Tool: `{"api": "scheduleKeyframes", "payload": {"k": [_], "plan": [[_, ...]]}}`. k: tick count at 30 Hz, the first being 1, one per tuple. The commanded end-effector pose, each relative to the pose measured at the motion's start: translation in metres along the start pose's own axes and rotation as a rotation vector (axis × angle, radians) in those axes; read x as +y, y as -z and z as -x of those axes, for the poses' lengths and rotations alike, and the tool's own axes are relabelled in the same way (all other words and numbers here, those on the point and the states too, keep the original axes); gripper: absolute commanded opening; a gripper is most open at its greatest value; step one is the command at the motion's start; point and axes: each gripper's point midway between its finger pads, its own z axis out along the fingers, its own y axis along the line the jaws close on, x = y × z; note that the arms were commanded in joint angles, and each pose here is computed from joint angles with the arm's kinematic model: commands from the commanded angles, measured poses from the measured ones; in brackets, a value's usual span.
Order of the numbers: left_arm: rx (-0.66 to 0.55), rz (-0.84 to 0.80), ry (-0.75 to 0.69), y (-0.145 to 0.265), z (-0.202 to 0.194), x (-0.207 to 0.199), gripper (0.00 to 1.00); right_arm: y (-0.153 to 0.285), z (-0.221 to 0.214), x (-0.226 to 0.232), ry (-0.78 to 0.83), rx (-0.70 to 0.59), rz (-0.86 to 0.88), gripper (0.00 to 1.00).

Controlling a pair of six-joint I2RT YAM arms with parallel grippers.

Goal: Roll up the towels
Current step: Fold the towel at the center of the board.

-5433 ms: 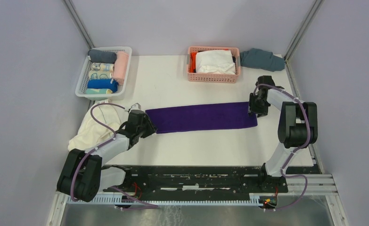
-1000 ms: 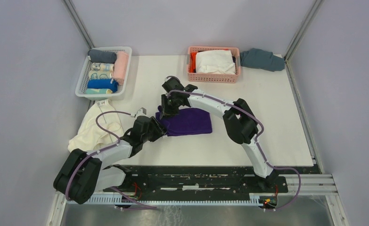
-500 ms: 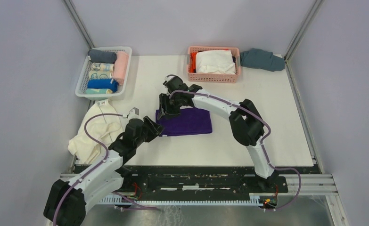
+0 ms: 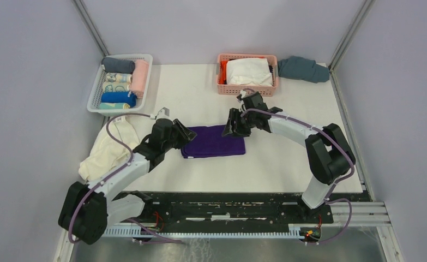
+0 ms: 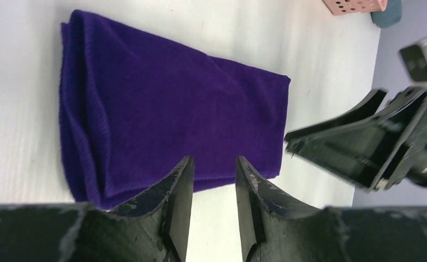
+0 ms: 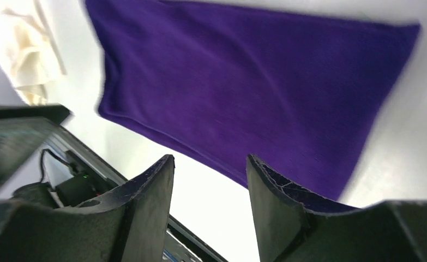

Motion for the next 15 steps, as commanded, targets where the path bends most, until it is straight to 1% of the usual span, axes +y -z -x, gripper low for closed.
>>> {"api": "scheduleKeyframes", "payload": {"k": [1, 4, 7, 10, 13, 15], "plan": [[0.019, -0.091, -0.075, -0.023, 0.006, -0.029, 0.39, 0.013, -0.003, -0.006, 0.028, -0.053, 0.068, 0.6], [0.052, -0.039, -0.082, -0.039, -0.007, -0.01, 0.36, 0.012, -0.014, -0.02, 0.007, -0.044, 0.068, 0.6], [0.057, 0.02, -0.075, -0.044, -0.018, 0.015, 0.32, 0.01, -0.025, -0.03, -0.005, -0.04, 0.071, 0.6], [0.049, 0.088, -0.056, -0.04, -0.027, 0.044, 0.3, 0.007, -0.033, -0.041, -0.025, -0.038, 0.06, 0.6], [0.038, 0.131, 0.002, -0.03, -0.034, 0.069, 0.28, 0.007, -0.037, -0.047, -0.028, -0.039, 0.059, 0.6], [0.009, 0.143, 0.046, -0.021, -0.034, 0.079, 0.28, 0.008, -0.04, -0.049, -0.029, -0.043, 0.057, 0.6]]}}
